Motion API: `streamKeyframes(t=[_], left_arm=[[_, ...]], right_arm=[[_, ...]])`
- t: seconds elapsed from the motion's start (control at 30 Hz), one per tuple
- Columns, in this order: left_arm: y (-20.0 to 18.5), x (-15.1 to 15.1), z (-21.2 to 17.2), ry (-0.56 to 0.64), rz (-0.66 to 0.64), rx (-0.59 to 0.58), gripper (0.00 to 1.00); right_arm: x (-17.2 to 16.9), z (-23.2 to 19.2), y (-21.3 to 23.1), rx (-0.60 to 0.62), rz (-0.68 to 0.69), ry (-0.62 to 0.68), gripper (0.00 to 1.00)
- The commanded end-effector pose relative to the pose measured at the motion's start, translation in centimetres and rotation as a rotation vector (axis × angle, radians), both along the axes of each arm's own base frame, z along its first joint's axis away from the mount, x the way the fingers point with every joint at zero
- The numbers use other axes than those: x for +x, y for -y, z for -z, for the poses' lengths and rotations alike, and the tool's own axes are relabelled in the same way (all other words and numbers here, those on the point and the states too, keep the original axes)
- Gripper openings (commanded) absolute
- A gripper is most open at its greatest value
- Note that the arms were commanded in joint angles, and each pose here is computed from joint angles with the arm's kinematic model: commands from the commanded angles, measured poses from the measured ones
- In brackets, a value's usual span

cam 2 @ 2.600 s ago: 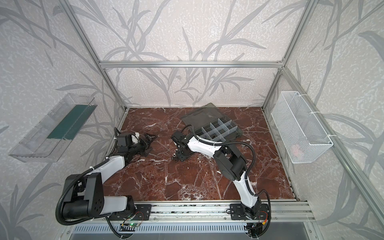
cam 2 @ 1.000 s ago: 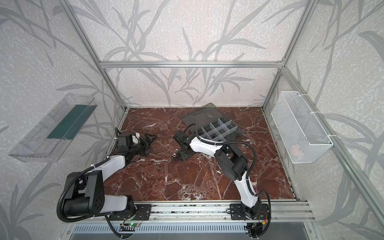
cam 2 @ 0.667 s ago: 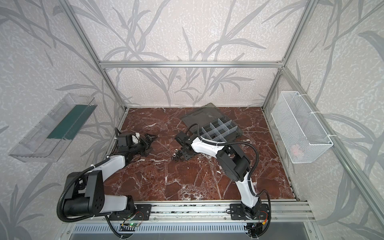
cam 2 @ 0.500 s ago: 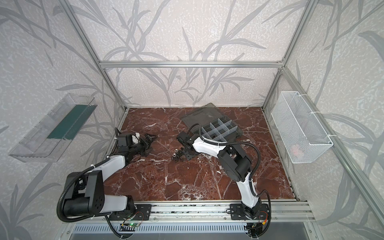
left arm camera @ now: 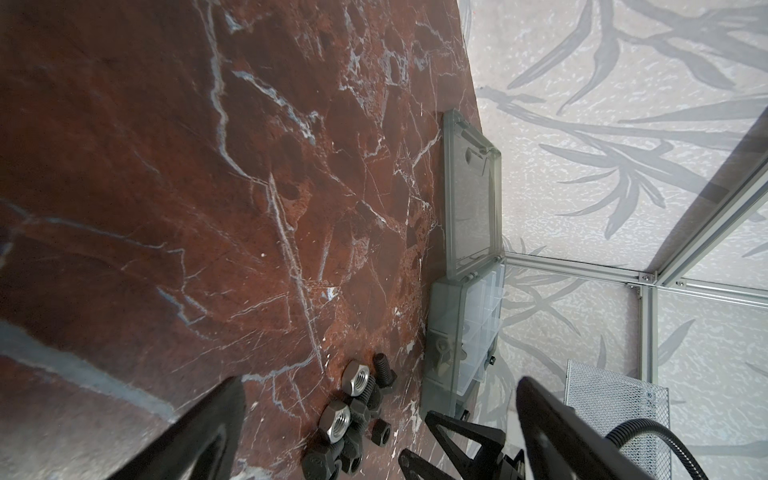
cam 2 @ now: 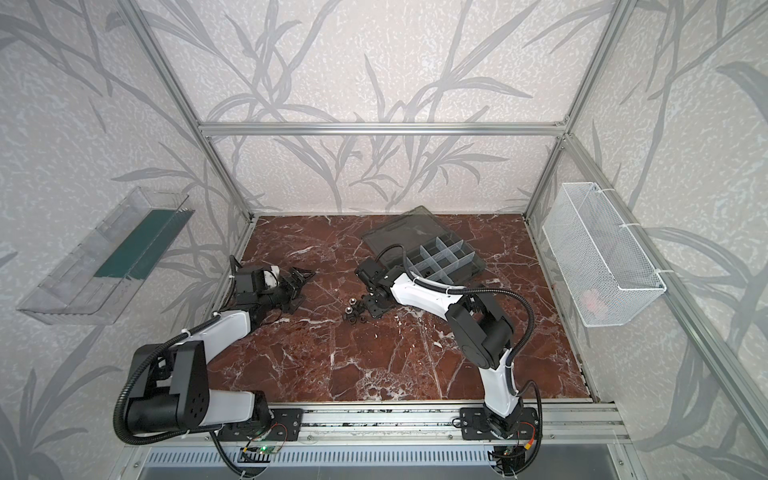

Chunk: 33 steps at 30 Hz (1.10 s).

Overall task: Sort the screws and nuts into containers
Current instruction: 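Lower the right gripper and grasp another black hex nut, then carry the black nut with the right gripper to the organizer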

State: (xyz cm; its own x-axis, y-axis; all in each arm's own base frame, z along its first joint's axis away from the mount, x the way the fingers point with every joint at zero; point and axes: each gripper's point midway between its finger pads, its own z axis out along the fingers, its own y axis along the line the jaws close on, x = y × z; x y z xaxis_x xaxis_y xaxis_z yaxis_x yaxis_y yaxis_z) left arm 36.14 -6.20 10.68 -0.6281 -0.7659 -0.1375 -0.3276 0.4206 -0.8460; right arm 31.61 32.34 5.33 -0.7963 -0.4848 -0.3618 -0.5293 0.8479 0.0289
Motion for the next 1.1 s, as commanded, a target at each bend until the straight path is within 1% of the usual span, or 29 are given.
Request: streamKeyframes(t=[0.0, 0.47, 0.73, 0.97, 1.07], left_arm=[[-0.1, -0.1, -0.1, 0.006, -0.004, -0.006, 0.99], [-0.1, -0.2, -0.1, 0.005, -0.003, -0.004, 1.00], [-0.1, -0.2, -0.1, 0.004, -0.003, 0.000, 1.00], [-0.2, -0.2, 0.0, 0.002, -0.007, 0.000, 1.00], [-0.2, -0.2, -0.1, 0.003, -0.006, -0.001, 1.00]], right_arm=[[-1.1, 0.6, -0.1, 0.011, -0.022, -0.040, 0.60], [-1.7, 3.3, -0.5, -0.002, -0.030, -0.091, 0.59], [-1.9, 4.4, -0.2, -0.032, -0.030, -0.102, 0.52], [-1.9, 4.8, -0.3, -0.043, -0.037, -0.111, 0.38], [-1.9, 5.0, -0.3, -0.045, -0.041, -0.118, 0.35]])
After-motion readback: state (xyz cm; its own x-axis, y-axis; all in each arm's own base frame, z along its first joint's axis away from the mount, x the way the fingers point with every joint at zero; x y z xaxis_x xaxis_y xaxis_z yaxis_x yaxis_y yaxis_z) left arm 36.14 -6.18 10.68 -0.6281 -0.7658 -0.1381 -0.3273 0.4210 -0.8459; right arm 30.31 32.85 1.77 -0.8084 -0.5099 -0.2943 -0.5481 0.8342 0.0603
